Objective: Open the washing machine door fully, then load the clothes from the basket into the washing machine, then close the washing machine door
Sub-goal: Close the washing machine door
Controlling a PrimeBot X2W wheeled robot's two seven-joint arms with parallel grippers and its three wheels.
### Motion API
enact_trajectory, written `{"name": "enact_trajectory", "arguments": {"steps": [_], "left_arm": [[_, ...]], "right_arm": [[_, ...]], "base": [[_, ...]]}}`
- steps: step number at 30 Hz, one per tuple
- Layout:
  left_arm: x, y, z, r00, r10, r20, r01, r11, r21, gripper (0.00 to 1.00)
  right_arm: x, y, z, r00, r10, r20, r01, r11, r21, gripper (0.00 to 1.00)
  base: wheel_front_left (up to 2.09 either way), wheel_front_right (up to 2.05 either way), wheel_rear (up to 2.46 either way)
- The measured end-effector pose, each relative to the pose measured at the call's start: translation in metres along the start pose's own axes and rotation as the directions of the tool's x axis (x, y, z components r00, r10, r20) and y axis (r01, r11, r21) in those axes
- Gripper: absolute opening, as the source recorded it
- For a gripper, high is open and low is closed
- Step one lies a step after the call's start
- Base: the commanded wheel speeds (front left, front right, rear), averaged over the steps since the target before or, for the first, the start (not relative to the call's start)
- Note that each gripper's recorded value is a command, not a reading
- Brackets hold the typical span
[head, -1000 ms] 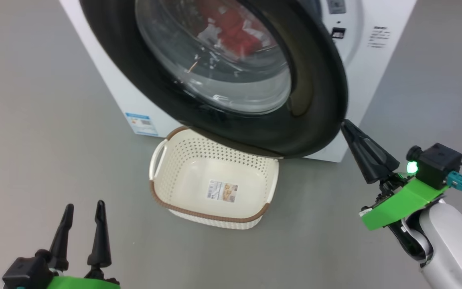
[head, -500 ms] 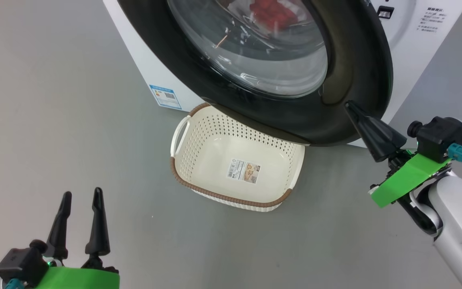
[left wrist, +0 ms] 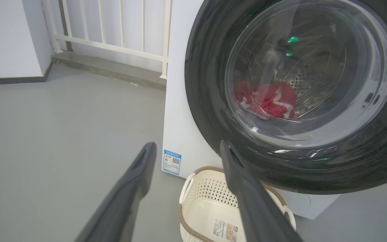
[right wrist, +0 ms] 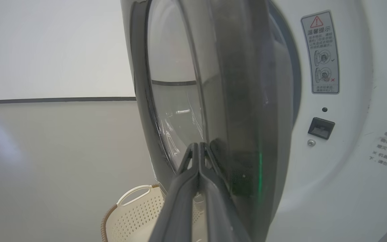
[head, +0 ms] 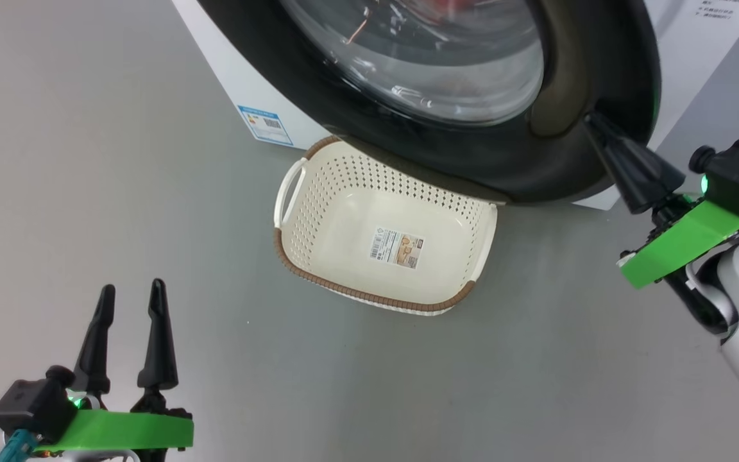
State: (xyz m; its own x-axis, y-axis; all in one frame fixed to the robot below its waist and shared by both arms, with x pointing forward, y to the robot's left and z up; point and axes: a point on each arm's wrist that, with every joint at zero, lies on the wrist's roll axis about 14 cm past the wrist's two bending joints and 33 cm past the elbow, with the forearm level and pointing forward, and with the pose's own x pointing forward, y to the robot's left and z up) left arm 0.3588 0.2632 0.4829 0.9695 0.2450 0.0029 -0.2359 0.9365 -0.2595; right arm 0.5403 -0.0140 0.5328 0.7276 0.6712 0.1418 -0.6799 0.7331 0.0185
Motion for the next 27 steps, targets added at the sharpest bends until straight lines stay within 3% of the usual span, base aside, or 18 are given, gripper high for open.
{"name": "enact_trajectory", "arguments": {"steps": [27], "left_arm": [[0.024, 0.0, -0.018, 0.999, 0.013, -0.042, -0.012, 1.0, 0.01, 1.0]], "right_arm": [[0.06, -0.087, 0.018, 0.991, -0.105, 0.087, 0.11, 0.992, -0.063, 0.0]], "base": [[0.0, 0.0, 0.0]]}}
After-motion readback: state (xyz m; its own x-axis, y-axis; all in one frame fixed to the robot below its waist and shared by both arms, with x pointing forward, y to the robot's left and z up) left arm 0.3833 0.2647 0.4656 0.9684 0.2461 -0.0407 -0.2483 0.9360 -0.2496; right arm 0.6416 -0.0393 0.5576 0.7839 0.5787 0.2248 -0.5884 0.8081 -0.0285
